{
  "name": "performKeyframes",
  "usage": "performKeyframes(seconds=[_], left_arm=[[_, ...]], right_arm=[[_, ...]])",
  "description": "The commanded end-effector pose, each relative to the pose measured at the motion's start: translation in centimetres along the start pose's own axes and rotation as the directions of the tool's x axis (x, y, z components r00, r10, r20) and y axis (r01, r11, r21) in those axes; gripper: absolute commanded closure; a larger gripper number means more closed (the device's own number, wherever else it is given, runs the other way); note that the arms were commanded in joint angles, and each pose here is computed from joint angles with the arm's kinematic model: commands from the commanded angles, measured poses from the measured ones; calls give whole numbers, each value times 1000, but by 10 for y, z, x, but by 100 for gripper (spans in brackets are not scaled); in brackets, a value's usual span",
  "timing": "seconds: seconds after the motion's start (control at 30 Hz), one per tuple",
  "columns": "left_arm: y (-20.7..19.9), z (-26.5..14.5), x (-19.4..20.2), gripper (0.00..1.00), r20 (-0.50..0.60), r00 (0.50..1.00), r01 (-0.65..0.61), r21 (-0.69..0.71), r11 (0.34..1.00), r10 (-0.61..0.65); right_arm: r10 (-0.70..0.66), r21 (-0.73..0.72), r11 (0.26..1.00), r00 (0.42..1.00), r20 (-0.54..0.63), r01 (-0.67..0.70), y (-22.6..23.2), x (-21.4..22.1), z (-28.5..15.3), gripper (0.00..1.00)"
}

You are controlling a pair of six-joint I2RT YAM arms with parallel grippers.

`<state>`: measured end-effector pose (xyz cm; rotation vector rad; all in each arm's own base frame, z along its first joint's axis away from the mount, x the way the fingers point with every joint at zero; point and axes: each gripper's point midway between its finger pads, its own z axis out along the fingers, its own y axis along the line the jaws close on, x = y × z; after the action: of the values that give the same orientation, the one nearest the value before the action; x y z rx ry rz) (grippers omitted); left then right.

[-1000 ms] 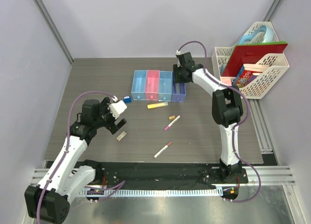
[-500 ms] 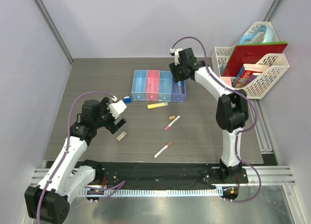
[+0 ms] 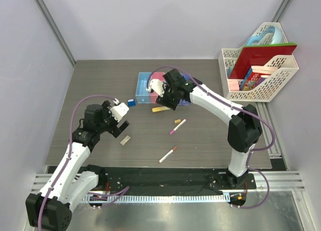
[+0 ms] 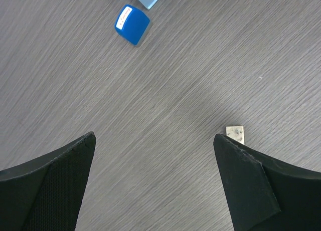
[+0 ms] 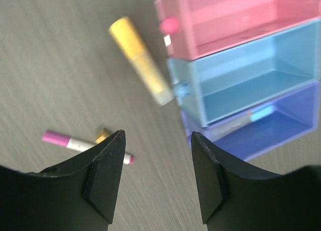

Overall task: Sort the stationery into containers
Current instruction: Pick up the pen from the center of the board.

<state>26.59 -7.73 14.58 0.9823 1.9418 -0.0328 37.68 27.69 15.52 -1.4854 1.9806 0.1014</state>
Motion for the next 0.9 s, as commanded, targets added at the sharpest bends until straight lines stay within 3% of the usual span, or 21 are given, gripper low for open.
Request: performKeyframes(seconds=[0.0,0.43,0.87], left_arm=[[8,-2,-1,0,5,1000,4,-51,999,-4],[8,-8,12,0,-33,999,13,-83,996,-16],[4,-6,22,0,-49,998,22,-87,996,-26]], right_arm=[[-158,-61,986,987,4,158,22,-4,2,39],[-250,-187,952,968,-27,241,66,-3,54,39],[-257,-157,956,966,-36,249,56,-9,84,39]])
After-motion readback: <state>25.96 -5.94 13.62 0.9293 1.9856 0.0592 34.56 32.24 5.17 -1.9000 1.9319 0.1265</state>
